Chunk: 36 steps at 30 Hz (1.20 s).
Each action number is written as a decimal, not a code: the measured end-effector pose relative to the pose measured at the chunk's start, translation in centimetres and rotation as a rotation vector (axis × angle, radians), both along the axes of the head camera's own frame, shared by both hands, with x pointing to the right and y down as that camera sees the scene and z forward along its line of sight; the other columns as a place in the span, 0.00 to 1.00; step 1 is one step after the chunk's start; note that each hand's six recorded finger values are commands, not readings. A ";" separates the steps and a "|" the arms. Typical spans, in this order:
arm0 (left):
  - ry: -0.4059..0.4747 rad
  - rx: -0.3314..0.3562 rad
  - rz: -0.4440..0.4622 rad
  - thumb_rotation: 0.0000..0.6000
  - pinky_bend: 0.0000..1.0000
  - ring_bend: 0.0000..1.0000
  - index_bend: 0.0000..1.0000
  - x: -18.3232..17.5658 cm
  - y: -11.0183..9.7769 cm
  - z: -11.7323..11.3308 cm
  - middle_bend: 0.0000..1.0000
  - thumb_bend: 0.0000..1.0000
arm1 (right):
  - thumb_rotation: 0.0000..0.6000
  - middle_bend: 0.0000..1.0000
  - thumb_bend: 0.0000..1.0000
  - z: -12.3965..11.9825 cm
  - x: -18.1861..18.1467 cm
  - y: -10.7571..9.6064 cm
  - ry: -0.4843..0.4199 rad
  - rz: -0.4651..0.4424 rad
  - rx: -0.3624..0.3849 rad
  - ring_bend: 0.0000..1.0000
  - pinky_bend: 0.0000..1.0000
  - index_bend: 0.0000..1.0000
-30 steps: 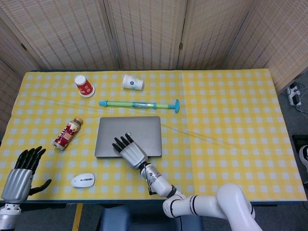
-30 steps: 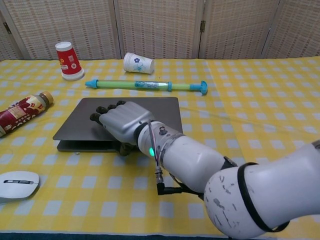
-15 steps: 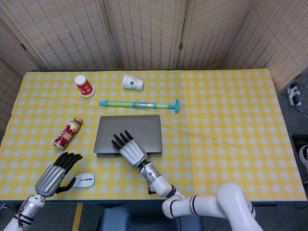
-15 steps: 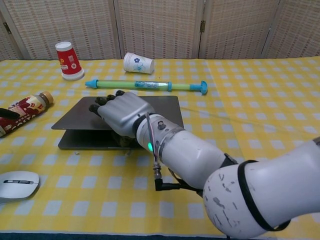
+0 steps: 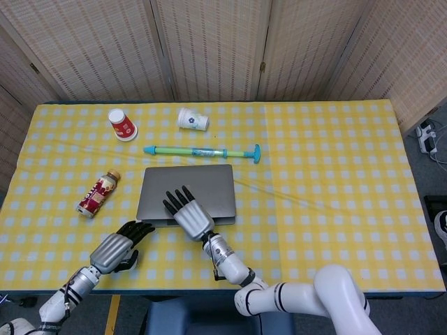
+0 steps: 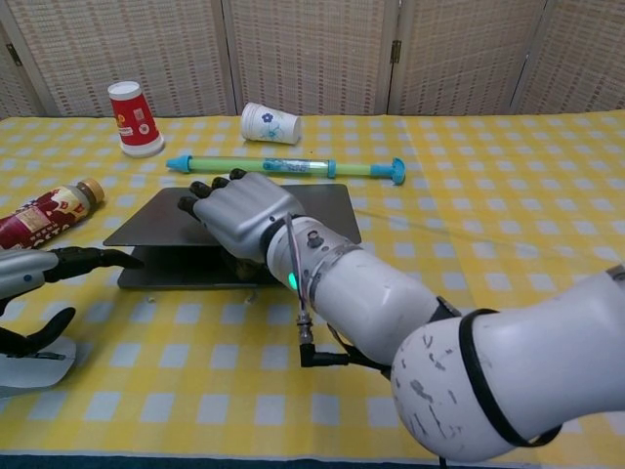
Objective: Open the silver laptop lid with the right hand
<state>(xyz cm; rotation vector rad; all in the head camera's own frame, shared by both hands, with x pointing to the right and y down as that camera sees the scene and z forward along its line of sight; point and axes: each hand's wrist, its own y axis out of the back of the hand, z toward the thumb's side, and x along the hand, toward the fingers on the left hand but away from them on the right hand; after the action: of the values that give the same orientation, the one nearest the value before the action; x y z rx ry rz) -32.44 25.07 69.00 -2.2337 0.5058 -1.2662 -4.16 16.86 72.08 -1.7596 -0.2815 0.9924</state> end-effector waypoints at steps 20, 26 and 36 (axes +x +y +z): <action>-0.066 -0.137 0.013 1.00 0.00 0.00 0.01 2.2 -1.4 3.5 0.03 0.76 | 1.00 0.00 0.66 -0.3 0.0 -0.9 -0.001 0.022 0.032 0.00 0.00 0.00; -0.067 -0.139 0.012 1.00 0.00 0.00 0.01 2.2 -1.3 3.6 0.03 0.77 | 1.00 0.00 0.66 -0.7 0.1 -1.6 0.001 0.035 0.051 0.00 0.00 0.00; -0.068 -0.141 0.012 1.00 0.00 0.00 0.02 2.2 -1.3 3.7 0.03 0.77 | 1.00 0.00 0.66 -1.3 0.9 -3.0 0.006 0.080 0.067 0.00 0.00 0.00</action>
<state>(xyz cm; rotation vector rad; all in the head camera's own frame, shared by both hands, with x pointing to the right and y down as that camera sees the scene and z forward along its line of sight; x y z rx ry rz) -30.26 23.75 72.65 -2.2952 0.3874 -1.4061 -3.28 13.83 70.80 -1.6961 -0.3799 1.0335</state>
